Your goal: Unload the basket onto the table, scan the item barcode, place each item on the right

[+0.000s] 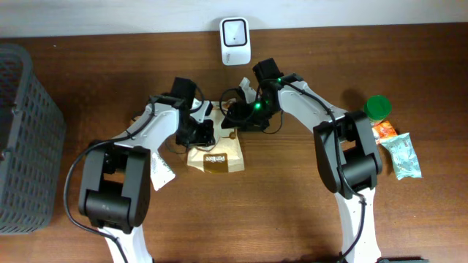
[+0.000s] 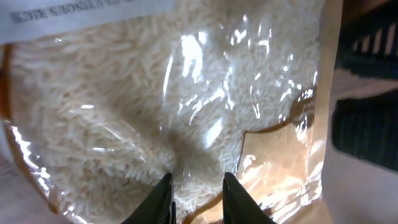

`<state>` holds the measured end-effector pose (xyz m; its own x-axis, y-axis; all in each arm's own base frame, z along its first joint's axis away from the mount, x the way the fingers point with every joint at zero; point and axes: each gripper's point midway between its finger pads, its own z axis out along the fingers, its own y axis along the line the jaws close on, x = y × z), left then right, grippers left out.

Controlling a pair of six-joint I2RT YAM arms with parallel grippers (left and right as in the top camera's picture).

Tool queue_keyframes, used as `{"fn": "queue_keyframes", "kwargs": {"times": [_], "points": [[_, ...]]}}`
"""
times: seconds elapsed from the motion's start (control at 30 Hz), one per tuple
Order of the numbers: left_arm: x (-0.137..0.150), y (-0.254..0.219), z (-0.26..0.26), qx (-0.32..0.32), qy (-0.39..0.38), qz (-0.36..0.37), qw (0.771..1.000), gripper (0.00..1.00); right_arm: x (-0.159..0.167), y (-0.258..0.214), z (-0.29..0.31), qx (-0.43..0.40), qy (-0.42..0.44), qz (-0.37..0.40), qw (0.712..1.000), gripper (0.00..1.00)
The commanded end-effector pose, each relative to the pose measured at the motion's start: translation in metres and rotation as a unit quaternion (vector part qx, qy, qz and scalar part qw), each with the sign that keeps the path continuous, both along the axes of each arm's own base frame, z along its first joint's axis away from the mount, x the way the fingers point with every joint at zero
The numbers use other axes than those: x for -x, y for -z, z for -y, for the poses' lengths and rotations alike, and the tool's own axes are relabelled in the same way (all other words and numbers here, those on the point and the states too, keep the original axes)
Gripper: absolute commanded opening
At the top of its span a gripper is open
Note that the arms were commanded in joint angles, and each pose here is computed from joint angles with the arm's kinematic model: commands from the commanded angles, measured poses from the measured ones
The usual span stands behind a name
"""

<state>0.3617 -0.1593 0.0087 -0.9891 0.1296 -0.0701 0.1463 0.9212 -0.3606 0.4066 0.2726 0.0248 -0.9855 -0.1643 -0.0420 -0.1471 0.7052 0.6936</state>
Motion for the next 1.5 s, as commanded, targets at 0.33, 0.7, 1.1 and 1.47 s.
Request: {"fn": "queue_keyframes", "kwargs": {"times": [0.33,0.7,1.1,1.47], "points": [[-0.026,-0.055,-0.036,0.014,-0.05,0.019,0.998,0.03,0.002,0.018,0.013,0.019,0.007,-0.017,1.0,0.67],[-0.023,-0.002,-0.042,0.03,-0.136,0.016,0.99,0.0,0.001,0.02,0.015,0.027,0.008,-0.014,1.0,0.67],[0.014,0.063,-0.054,-0.001,-0.178,-0.048,0.983,0.0,0.008,0.03,0.008,0.028,-0.011,-0.017,0.999,0.67],[0.013,0.063,-0.055,0.001,-0.178,-0.048,0.983,0.0,0.034,0.042,-0.048,-0.072,-0.067,-0.043,0.994,0.62]]}}
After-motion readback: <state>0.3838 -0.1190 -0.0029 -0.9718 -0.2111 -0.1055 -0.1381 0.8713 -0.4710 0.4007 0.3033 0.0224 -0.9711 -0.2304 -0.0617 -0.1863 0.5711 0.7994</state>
